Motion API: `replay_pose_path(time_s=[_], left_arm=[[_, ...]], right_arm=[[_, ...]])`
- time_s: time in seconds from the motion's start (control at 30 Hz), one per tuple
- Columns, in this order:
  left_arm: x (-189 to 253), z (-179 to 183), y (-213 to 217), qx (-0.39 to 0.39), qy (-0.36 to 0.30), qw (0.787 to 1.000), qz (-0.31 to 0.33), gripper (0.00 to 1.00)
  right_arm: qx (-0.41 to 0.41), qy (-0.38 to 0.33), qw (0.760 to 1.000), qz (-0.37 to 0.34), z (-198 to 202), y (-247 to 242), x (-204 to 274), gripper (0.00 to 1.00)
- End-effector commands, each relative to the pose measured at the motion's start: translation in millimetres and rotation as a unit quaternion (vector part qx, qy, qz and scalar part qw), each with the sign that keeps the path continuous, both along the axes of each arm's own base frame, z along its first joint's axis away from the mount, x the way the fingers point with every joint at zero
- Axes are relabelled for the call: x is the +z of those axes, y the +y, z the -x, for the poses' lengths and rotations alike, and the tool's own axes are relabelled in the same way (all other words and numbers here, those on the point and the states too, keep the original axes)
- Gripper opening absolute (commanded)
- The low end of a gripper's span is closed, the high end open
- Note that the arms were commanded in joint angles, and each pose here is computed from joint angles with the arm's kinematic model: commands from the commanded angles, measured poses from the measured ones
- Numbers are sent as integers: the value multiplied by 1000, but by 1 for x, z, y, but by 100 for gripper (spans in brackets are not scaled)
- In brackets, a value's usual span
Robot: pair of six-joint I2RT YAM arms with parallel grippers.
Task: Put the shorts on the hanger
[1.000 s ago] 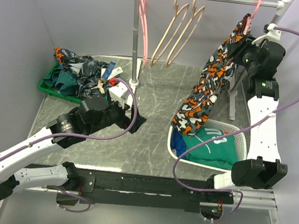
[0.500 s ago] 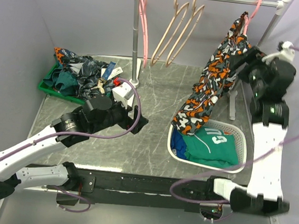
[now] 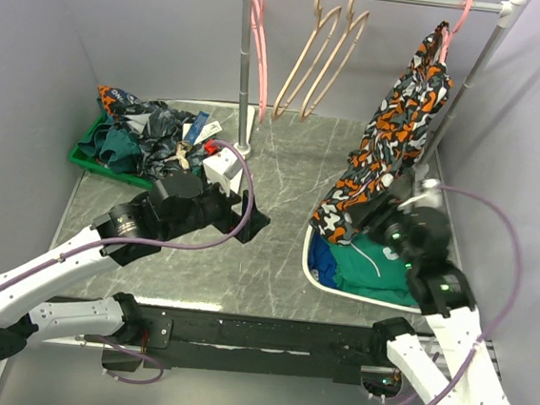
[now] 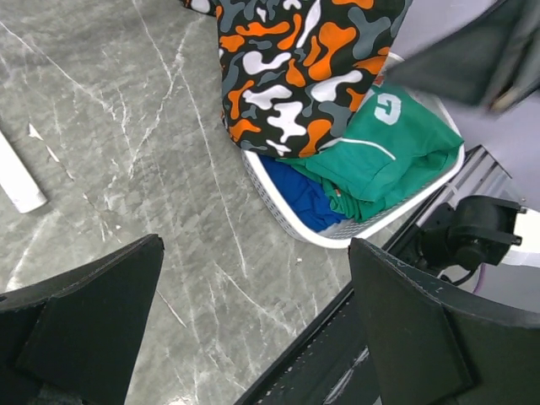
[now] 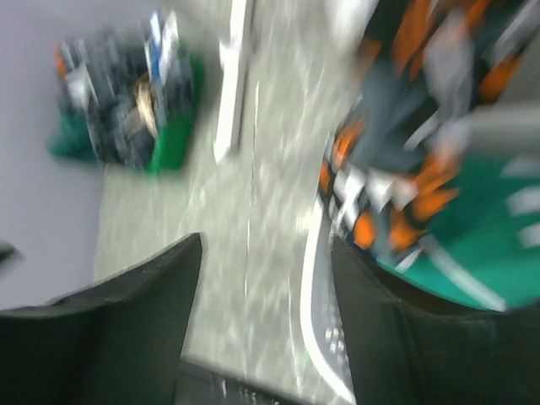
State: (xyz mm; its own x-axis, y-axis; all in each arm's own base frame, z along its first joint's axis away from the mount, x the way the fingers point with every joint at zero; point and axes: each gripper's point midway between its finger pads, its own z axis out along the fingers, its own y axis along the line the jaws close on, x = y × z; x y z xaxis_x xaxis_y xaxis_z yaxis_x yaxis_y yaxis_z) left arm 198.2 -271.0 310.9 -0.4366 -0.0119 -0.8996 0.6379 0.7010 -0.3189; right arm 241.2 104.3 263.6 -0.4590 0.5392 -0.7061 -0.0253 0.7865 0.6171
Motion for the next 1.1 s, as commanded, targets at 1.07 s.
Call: replay_pose_path(time_s=[1.07], left_arm=[[-10,-4,1,43,33,997,59,96]], right_arm=[[-260,101,953,114,-157,-135,-115,45]])
